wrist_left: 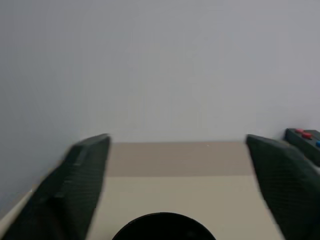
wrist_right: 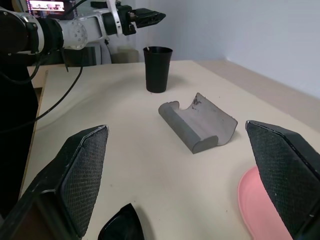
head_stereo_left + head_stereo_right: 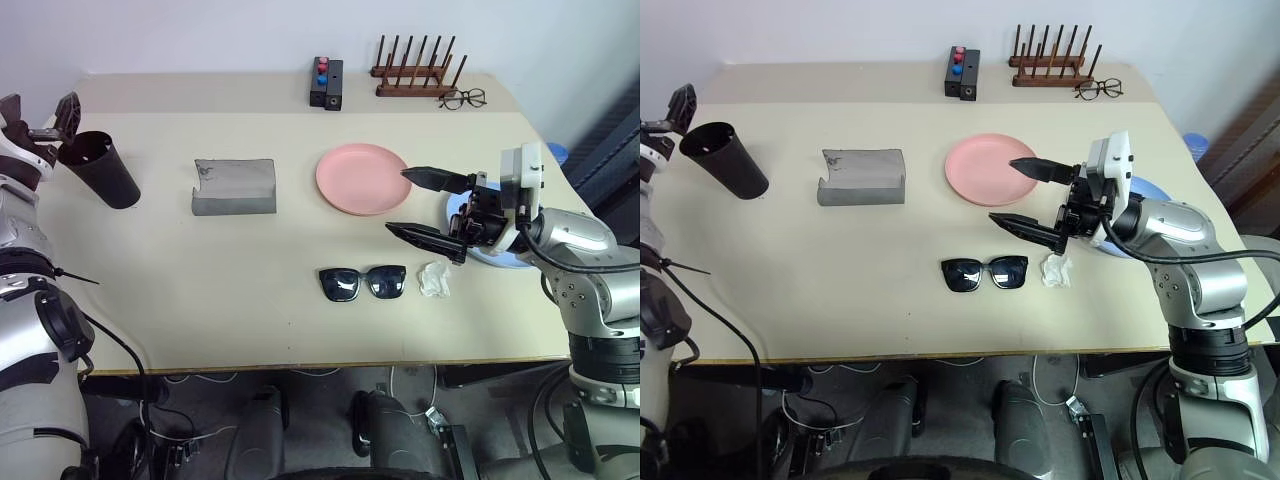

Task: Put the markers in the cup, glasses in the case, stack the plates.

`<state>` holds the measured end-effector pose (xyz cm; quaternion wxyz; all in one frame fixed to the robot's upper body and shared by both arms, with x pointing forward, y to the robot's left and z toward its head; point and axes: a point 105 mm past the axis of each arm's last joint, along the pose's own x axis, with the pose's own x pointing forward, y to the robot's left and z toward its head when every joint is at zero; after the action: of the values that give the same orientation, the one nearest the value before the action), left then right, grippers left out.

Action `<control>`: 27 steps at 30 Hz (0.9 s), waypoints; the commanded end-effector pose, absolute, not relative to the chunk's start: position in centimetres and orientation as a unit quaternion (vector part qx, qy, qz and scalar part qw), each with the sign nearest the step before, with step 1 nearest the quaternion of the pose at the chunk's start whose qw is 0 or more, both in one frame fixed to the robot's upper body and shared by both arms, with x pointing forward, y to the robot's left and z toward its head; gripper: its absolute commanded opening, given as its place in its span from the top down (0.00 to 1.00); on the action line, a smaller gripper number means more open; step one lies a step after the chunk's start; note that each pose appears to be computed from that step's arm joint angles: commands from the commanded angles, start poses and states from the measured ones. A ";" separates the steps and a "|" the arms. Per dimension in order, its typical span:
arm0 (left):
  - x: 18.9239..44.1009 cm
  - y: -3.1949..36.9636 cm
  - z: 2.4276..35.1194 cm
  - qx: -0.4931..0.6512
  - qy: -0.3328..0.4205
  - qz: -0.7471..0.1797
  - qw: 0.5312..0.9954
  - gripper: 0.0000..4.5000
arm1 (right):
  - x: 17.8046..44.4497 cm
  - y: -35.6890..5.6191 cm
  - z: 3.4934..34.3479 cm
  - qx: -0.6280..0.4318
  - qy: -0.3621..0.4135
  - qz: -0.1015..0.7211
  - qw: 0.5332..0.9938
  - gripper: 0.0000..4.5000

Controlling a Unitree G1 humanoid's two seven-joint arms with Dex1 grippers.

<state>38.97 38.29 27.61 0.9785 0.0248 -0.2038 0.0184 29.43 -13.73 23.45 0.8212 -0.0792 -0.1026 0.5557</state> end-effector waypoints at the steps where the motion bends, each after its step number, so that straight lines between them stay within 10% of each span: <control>1: 38.8 37.1 31.2 0.047 -0.240 -0.020 0.969 0.01 | 29.0 -14.1 24.9 -0.098 -0.132 0.550 0.819 0.00; 8: 40.1 29.7 33.0 0.058 -0.210 -0.222 0.950 0.01 | 29.3 -14.0 24.7 -0.096 -0.133 0.554 0.816 0.00; 15: 40.5 18.9 27.7 0.088 -0.042 -0.473 0.876 0.01 | 29.5 -13.9 24.3 -0.100 -0.135 0.559 0.812 0.00; 27: 43.1 19.9 20.9 0.173 0.151 -0.406 0.884 0.01 | 28.7 -16.1 24.2 -0.123 -0.127 0.519 0.836 0.00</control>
<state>42.60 19.40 19.28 0.8781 0.1332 0.1705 -0.4268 29.40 -15.73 22.57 0.8385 -0.1037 -0.0999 0.5256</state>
